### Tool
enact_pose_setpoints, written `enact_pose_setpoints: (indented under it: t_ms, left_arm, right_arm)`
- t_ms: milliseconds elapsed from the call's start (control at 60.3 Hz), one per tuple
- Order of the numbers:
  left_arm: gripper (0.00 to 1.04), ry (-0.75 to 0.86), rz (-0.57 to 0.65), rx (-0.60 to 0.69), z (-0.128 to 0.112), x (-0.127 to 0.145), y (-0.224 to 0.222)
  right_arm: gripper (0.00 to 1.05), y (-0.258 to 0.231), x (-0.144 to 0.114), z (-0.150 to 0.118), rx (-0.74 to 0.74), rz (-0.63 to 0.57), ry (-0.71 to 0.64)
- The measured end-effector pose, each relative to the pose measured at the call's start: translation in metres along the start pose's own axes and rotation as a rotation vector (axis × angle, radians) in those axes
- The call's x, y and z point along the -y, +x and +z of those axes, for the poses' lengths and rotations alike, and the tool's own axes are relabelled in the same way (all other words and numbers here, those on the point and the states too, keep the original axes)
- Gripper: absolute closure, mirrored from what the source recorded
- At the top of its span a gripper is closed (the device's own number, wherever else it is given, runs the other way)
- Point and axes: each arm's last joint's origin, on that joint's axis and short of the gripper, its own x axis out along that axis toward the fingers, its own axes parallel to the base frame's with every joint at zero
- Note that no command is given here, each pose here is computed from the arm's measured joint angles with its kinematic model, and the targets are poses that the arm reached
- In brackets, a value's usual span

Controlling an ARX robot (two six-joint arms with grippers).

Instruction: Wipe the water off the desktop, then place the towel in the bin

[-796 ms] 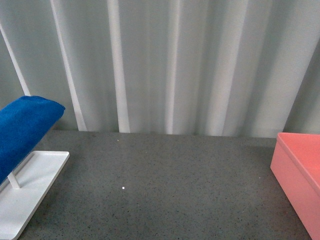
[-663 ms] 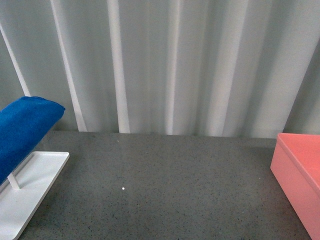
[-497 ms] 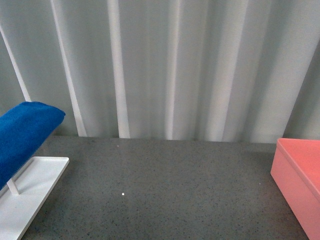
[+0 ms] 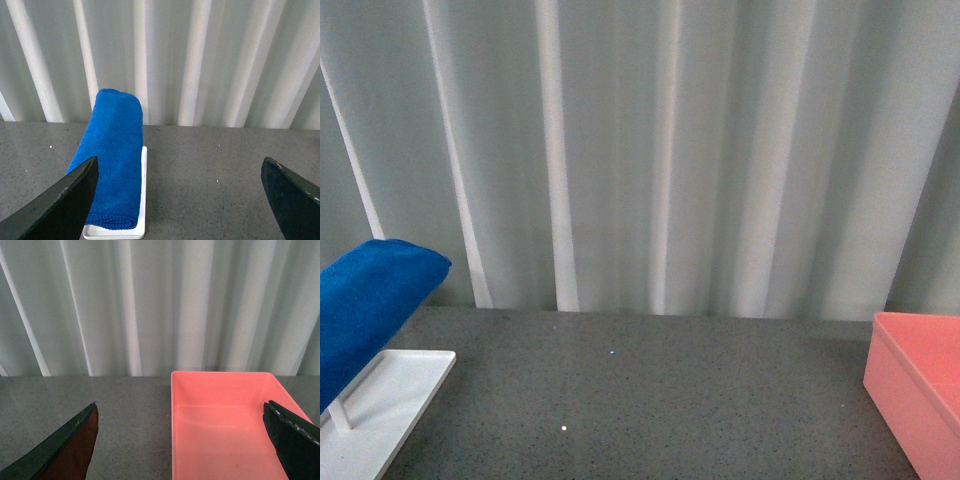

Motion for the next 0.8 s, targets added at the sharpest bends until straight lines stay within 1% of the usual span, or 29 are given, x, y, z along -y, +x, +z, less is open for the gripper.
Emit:
enact_pose_setpoints:
  t_ms: [448,464,481,514,580,613,663,746,796]
  left_arm:
    - [0.07,-0.004,-0.001,-0.006,0.0,0.0,0.0]
    - [0.07,-0.039,-0.004,-0.042,-0.002,0.0,0.001]
    - [0.07,-0.085,-0.013,-0.115,-0.003,0.0,0.001]
    - [0.07,-0.15,-0.021,-0.178,-0.004,-0.001,0.003]
    - [0.07,-0.294,-0.013,-0.244,-0.004,-0.004,0.01]
    - [0.07,-0.326,-0.01,-0.245,-0.002,-0.006,0.013]
    - [0.07,-0.364,-0.023,-0.232,0.01,-0.01,0.021]
    - [0.07,-0.345,-0.052,-0.208,0.034,-0.014,0.04]
    - [0.07,-0.312,-0.071,-0.224,0.045,-0.016,0.054]
  right_arm:
    - [0.07,0.0,0.0,0.0,0.0,0.0,0.0]
    - [0.07,0.0,0.0,0.0,0.0,0.0,0.0]
    - [0.07,0.0,0.0,0.0,0.0,0.0,0.0]
    - [0.07,0.0,0.0,0.0,0.0,0.0,0.0]
    - [0.07,0.0,0.0,0.0,0.0,0.0,0.0]
    - [0.07,0.0,0.0,0.0,0.0,0.0,0.0]
    - [0.07,0.0,0.0,0.0,0.0,0.0,0.0]
    - [0.07,0.0,0.0,0.0,0.0,0.0,0.0]
    - [0.07,0.0,0.0,0.0,0.0,0.0,0.0]
